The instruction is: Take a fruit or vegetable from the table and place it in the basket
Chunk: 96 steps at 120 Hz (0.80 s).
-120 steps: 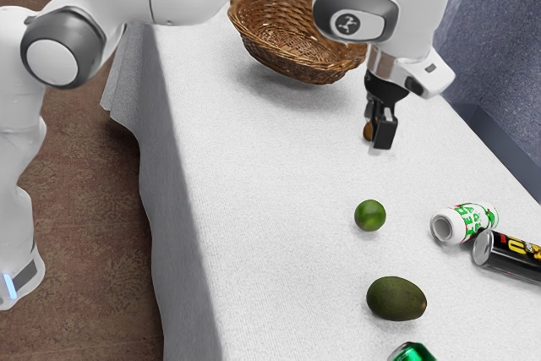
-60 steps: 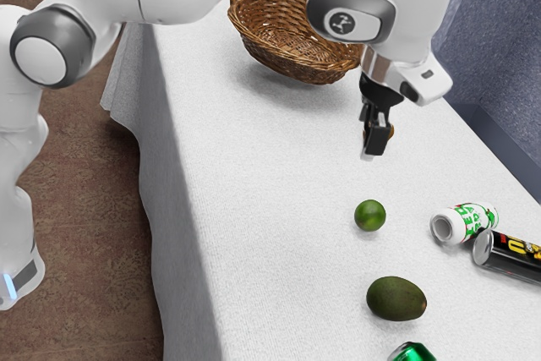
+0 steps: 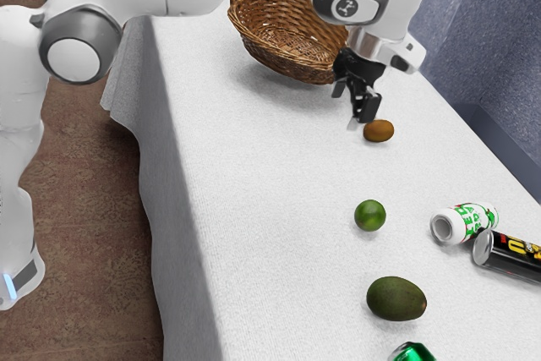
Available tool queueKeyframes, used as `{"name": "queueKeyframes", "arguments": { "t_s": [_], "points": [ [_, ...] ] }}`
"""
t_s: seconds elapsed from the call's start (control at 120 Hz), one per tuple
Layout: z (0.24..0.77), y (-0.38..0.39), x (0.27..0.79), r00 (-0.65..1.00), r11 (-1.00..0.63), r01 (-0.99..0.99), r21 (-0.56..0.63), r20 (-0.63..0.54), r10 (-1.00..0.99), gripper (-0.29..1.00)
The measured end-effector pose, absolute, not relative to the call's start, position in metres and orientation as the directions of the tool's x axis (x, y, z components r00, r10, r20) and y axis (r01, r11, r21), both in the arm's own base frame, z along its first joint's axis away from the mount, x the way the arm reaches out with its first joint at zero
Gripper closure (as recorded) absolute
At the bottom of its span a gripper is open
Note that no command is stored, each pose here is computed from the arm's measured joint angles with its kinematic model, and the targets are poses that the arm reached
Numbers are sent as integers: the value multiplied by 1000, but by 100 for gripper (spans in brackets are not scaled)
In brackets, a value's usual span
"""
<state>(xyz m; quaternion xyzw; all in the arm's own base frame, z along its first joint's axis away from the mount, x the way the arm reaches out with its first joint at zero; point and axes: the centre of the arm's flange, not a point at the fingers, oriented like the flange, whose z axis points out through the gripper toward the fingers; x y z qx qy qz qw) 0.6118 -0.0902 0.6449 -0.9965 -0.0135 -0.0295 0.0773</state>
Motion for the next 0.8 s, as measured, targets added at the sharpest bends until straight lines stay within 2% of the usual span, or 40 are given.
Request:
{"name": "queueKeyframes", "arguments": {
  "t_s": [0.183,0.308,0.533,0.8],
  "points": [
    [624,-98,628,998,-996,29,-90,62,23,0],
    [633,-154,630,990,-995,-92,-32,101,-94,0],
    [611,-258,598,947,-949,-314,26,84,-311,0],
    [579,-334,553,893,-892,-449,51,59,-447,0]
  ]
}}
